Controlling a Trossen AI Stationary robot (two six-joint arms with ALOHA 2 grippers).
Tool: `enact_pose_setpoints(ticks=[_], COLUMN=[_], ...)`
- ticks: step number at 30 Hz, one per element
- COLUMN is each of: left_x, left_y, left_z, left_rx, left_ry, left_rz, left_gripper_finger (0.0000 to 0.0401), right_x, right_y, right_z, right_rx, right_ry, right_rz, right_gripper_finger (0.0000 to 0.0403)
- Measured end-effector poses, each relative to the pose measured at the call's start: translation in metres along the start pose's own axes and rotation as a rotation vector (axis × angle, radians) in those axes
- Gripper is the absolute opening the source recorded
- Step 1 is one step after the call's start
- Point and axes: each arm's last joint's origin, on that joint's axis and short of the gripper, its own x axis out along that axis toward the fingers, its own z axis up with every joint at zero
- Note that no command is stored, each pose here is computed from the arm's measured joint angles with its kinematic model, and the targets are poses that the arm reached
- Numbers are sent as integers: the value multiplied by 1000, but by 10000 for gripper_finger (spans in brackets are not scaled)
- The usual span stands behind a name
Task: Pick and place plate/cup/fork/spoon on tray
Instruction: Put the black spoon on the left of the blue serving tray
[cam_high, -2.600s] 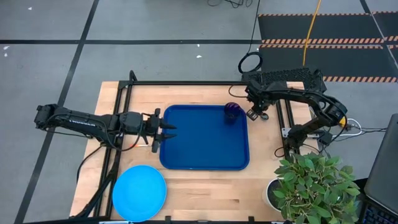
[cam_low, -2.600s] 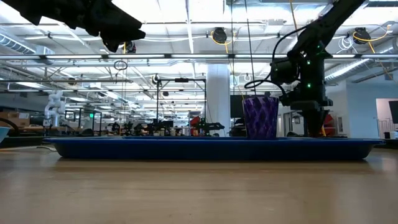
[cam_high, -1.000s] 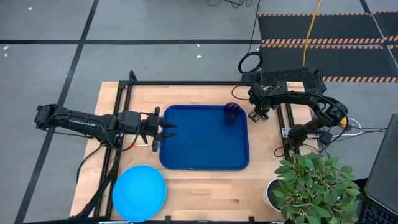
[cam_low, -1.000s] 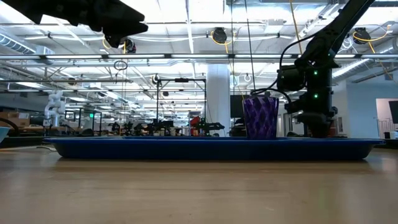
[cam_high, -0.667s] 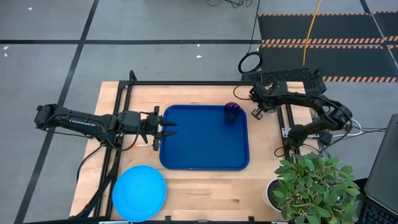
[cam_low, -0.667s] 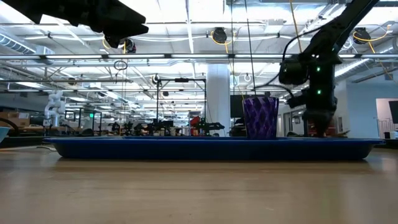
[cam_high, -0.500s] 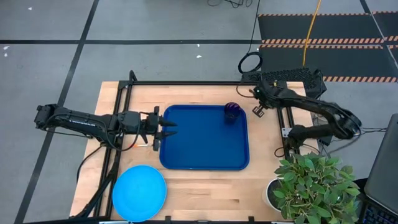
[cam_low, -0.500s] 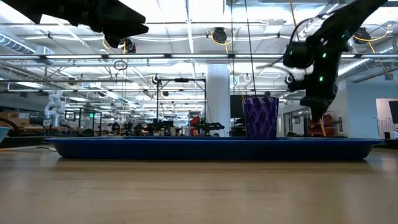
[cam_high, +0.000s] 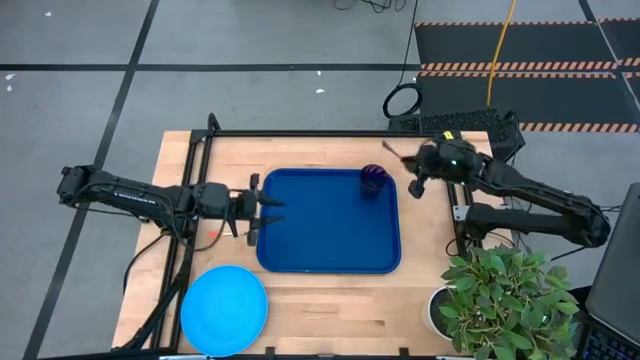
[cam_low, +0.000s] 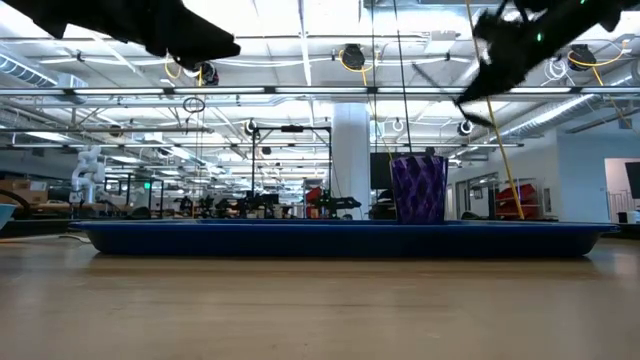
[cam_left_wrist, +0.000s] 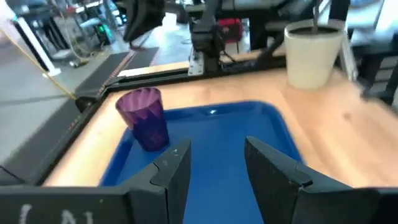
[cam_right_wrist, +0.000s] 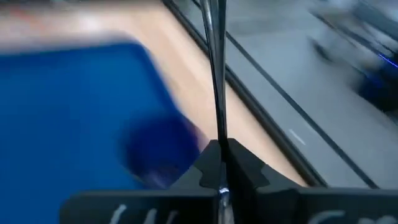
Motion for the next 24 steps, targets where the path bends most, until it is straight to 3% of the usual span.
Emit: enact_pose_setpoints(ticks=[4,8,11,16,24], left_x=[7,14,17,20,24], left_y=[-8,-15,-20,-25,-30], left_z=[-2,0,4,8,9], left_rx=[153,282,420,593,553], left_ry=[23,19,-28,-93,-223], left_rz=[90,202,211,141,-74], left_gripper_finger=[154,154,154,154,141], right_x=[2,18,34,59,83], right_y=[20,43,62,89,117], right_z=[14,20,20,16,13], right_rx=[40,88,103,80,33], right_ry=[-125,-120,-77,-24,-57], right_rz=[242,487,665,788,875], right_gripper_finger=[0,0,0,0,0])
